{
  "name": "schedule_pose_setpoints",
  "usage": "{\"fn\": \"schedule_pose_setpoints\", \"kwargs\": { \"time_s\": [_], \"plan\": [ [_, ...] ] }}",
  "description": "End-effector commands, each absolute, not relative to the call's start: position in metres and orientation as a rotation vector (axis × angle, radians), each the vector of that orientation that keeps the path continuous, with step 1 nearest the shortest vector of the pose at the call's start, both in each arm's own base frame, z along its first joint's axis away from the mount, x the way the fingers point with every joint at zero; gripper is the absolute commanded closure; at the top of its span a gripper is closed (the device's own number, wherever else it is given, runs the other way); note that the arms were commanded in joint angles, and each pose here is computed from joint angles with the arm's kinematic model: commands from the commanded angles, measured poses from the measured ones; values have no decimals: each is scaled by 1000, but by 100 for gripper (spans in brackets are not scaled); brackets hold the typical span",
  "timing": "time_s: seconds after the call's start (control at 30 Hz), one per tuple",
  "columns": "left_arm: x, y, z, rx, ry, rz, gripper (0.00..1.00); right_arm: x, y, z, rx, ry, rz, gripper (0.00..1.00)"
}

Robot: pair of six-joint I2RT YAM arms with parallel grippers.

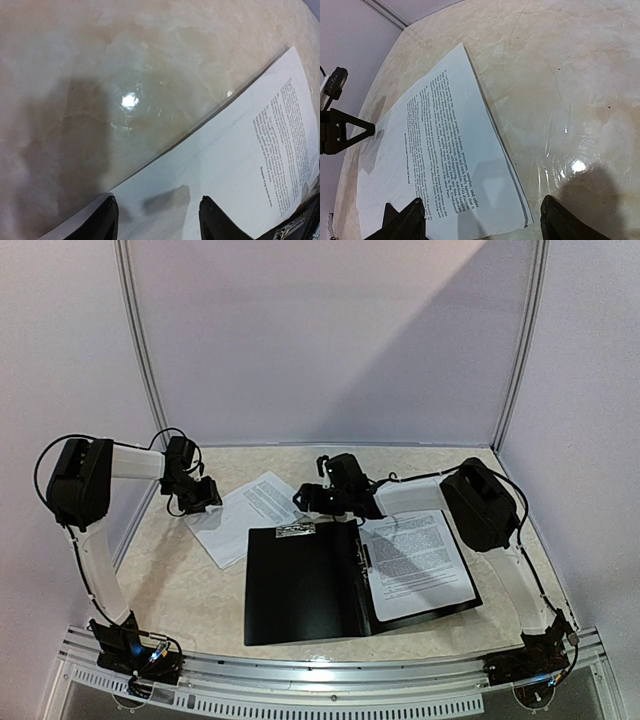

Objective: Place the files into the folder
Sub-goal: Pick up the file from the corner of the board.

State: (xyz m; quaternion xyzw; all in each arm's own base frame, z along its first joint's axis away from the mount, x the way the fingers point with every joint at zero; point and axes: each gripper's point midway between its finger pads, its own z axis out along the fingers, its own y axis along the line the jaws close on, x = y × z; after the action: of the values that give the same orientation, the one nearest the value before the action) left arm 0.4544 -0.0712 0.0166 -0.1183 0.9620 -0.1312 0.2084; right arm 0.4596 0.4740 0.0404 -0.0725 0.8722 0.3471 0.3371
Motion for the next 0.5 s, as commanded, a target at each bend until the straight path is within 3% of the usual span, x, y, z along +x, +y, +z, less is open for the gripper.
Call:
{"fn": "schedule_pose_setpoints", "kwargs": {
  "time_s": [0.0, 0.47],
  "plan": [
    [452, -70, 7, -356, 2707, -390, 45, 469, 470, 59, -171, 2243, 920, 21],
    [452, -70, 5, -359, 2709, -392, 45, 455, 485, 52, -188, 2245, 1111, 21]
  ]
}}
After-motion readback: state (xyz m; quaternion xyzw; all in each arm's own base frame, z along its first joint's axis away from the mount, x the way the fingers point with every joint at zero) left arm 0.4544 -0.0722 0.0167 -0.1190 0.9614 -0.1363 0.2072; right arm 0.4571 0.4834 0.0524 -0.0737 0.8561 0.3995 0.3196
